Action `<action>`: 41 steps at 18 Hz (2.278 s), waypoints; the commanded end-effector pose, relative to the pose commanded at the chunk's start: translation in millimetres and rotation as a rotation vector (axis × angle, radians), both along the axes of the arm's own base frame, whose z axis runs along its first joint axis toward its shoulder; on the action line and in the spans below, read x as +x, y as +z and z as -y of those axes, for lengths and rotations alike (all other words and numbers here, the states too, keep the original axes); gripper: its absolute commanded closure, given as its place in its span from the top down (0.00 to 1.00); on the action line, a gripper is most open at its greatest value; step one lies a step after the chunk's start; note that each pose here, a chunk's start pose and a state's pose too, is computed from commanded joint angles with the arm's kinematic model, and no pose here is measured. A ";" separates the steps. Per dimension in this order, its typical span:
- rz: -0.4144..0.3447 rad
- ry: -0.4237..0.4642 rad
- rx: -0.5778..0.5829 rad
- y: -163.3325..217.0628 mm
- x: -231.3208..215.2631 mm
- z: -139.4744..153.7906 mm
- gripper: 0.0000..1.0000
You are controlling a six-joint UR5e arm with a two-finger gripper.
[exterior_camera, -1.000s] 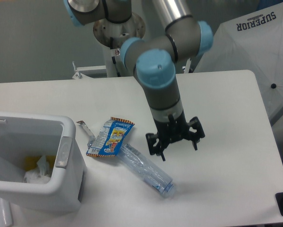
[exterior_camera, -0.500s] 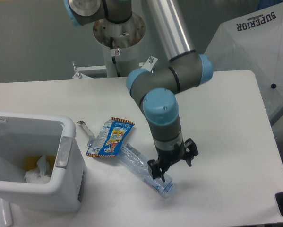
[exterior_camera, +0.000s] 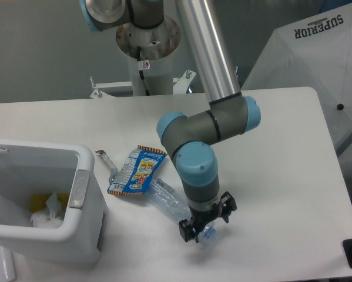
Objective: Place the trash in the trash can
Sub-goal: 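Close the gripper around the bottle's cap end, then lift the bottle and carry it over the white trash bin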
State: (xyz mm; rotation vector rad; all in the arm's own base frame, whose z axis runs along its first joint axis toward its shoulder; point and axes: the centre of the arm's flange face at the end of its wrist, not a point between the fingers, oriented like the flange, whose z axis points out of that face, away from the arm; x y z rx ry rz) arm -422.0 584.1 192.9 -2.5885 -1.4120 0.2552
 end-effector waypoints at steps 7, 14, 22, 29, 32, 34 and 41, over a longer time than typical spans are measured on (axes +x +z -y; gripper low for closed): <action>0.013 0.003 -0.015 -12.4 -0.5 1.2 1.00; 0.014 0.000 -0.017 -10.2 1.5 4.6 0.70; 0.008 0.000 -0.001 -2.4 -0.5 3.1 0.55; -0.159 -0.069 0.128 117.1 -23.5 -7.4 0.56; -0.286 -0.100 0.262 190.6 -27.3 -9.1 0.56; -0.348 -0.124 0.382 250.9 -15.4 -7.0 0.56; -0.470 -0.204 0.525 373.0 56.0 -1.4 0.56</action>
